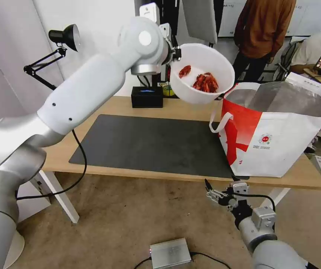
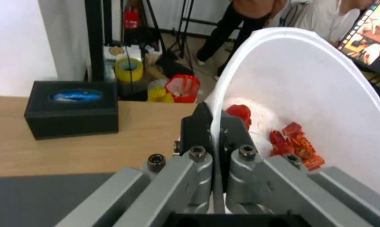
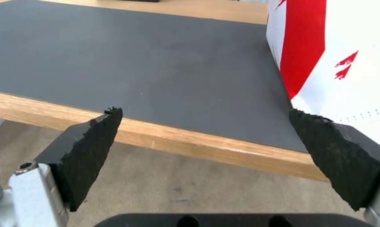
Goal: Pick up the trash from the table and place it into the takeout bag.
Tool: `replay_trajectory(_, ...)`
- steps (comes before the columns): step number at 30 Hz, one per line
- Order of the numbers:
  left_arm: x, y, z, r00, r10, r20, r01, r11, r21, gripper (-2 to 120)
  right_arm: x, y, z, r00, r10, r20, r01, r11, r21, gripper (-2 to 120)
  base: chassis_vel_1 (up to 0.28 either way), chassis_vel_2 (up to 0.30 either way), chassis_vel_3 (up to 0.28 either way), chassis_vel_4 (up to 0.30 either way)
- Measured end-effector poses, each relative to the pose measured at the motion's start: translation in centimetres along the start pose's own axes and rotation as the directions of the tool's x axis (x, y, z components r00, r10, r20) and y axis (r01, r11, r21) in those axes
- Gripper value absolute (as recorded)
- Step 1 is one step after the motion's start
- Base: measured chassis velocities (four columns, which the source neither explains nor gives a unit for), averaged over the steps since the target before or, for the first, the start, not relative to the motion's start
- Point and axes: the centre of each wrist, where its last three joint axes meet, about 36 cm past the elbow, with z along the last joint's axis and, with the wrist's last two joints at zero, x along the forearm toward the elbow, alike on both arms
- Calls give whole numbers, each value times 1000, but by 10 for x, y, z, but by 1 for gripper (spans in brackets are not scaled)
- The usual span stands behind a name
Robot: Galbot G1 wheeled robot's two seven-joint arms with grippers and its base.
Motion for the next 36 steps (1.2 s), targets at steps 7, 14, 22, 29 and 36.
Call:
replay_trajectory(7, 3, -24, -16, 999, 40, 17, -40, 999, 23, 0, 0, 0, 0, 1000, 0, 0, 0, 1000, 0, 100, 0, 0, 0, 0)
replay_trajectory(14, 1, -52, -24, 996, 91, 16, -92, 995, 46, 0, 0, 0, 0, 1000, 0, 0, 0, 1000, 0, 100, 0, 0, 0, 0)
replay_trajectory(22, -14, -97, -10, 991, 135, -6, -135, 991, 24, 0, 0, 0, 0, 1000, 0, 0, 0, 1000, 0, 100, 0, 0, 0, 0)
replay_trajectory(29, -35, -127, 7, 992, 126, -25, -126, 992, 5, 0, 0, 0, 0, 1000, 0, 0, 0, 1000, 0, 100, 0, 0, 0, 0)
replay_trajectory(36, -59, -131, 25, 996, 84, -20, -84, 996, -32, 0, 0, 0, 0, 1000, 0, 0, 0, 1000, 0, 100, 0, 0, 0, 0)
